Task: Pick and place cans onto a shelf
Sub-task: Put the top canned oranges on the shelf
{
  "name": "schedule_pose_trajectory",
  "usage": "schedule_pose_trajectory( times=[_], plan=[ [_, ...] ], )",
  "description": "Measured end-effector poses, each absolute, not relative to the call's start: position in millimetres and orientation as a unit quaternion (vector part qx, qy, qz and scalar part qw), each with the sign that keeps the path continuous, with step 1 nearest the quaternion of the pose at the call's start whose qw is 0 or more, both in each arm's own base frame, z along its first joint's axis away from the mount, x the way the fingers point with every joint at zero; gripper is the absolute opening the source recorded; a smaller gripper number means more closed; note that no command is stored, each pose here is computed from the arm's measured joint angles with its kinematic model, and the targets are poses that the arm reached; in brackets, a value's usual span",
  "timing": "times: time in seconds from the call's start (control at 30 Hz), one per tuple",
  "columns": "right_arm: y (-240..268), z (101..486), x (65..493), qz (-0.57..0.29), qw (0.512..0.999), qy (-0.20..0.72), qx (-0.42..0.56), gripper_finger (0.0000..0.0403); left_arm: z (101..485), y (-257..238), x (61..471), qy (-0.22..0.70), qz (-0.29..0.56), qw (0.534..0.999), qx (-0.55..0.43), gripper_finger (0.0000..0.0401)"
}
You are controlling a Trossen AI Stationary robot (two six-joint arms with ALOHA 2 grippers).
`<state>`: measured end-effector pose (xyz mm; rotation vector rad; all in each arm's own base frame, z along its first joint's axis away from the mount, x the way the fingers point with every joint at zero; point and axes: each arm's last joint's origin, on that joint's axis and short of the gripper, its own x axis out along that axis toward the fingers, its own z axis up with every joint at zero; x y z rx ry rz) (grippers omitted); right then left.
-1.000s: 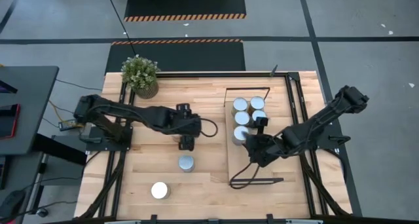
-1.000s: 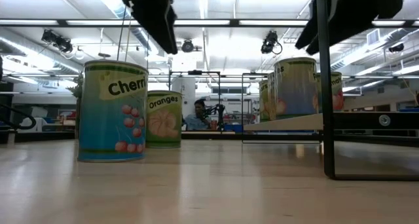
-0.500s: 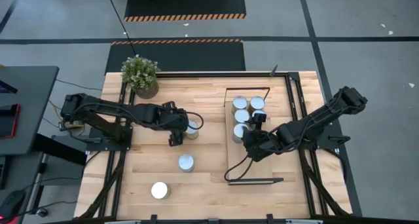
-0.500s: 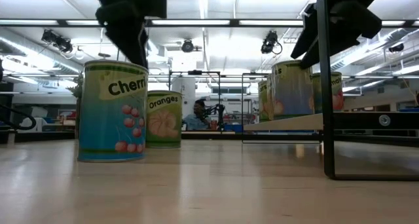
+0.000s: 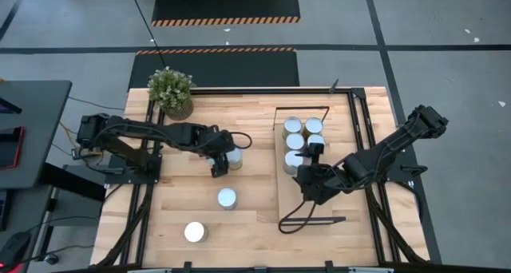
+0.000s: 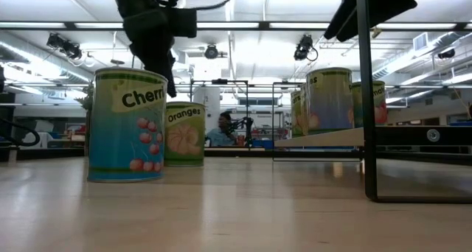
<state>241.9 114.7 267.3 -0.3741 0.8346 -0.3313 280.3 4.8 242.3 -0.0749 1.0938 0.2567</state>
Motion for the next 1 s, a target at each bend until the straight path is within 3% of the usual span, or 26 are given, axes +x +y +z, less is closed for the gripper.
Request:
schedule_pose_trajectory(
  times=[0.27,1.0],
  plan=[
    [117,267,241,-0.159,0.886,0.399,-0.175,0.0379,235,7,282,0.541,0.095,0.835,-0.02,0.0396],
    [117,267,241,-0.159,0.886,0.399,-0.173,0.0379,194,15,309,0.567,0.089,0.817,0.048,0.0392]
  ],
)
